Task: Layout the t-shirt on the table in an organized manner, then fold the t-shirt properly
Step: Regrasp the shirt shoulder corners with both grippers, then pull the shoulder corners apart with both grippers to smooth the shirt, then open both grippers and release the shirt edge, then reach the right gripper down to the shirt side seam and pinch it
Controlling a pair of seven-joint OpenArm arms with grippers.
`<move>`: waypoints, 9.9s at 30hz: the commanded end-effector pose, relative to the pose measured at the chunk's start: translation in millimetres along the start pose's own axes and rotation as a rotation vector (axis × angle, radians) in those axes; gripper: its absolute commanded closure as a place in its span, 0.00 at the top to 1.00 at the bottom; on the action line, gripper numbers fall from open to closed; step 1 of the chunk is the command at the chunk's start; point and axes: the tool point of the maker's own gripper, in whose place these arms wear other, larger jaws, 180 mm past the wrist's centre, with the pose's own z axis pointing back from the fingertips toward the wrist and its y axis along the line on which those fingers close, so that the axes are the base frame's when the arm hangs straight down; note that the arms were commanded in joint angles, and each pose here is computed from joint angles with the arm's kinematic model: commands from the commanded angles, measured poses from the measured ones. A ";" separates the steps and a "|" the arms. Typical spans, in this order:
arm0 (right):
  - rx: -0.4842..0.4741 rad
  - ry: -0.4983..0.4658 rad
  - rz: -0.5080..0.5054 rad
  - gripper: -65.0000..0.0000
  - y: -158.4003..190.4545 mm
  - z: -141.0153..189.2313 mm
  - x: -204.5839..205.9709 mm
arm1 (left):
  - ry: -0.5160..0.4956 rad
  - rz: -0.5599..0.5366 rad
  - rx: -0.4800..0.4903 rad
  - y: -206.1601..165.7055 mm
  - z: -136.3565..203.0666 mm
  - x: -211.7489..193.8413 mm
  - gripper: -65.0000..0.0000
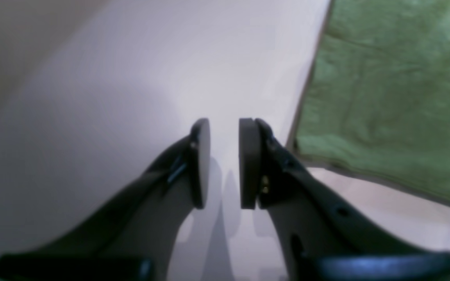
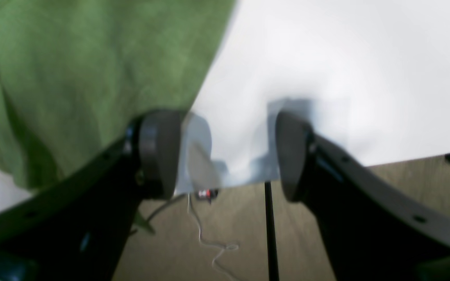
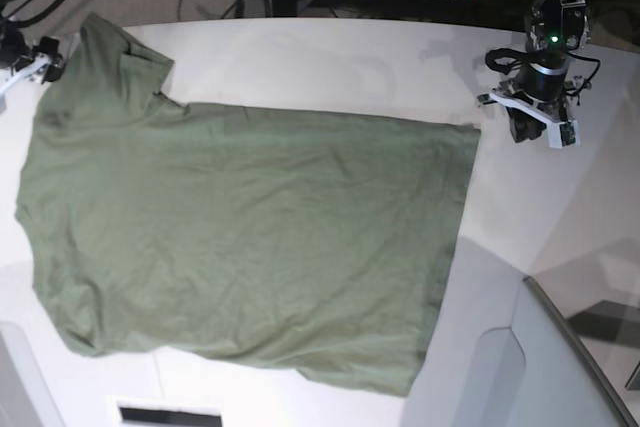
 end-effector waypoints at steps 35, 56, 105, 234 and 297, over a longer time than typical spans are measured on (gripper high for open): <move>0.108 0.044 -0.048 0.56 24.9 -3.8 -3.4 | -0.027 0.094 -0.032 -32.5 -0.8 -0.6 0.22; 0.151 0.065 0.012 0.00 49.7 -12.2 -3.8 | -0.022 0.098 -0.023 -28.6 0.5 -2.7 0.56; 0.133 0.062 0.028 0.01 43.2 -8.4 1.2 | 0.098 0.397 -0.140 -78.5 -43.1 -27.5 0.00; 0.112 -0.152 0.278 0.02 88.5 -16.7 199.2 | 0.043 0.146 -0.066 -102.3 -94.7 72.6 0.00; 0.126 -0.138 0.619 0.01 176.2 -26.7 101.3 | 0.046 0.145 0.147 21.8 -8.2 16.2 0.70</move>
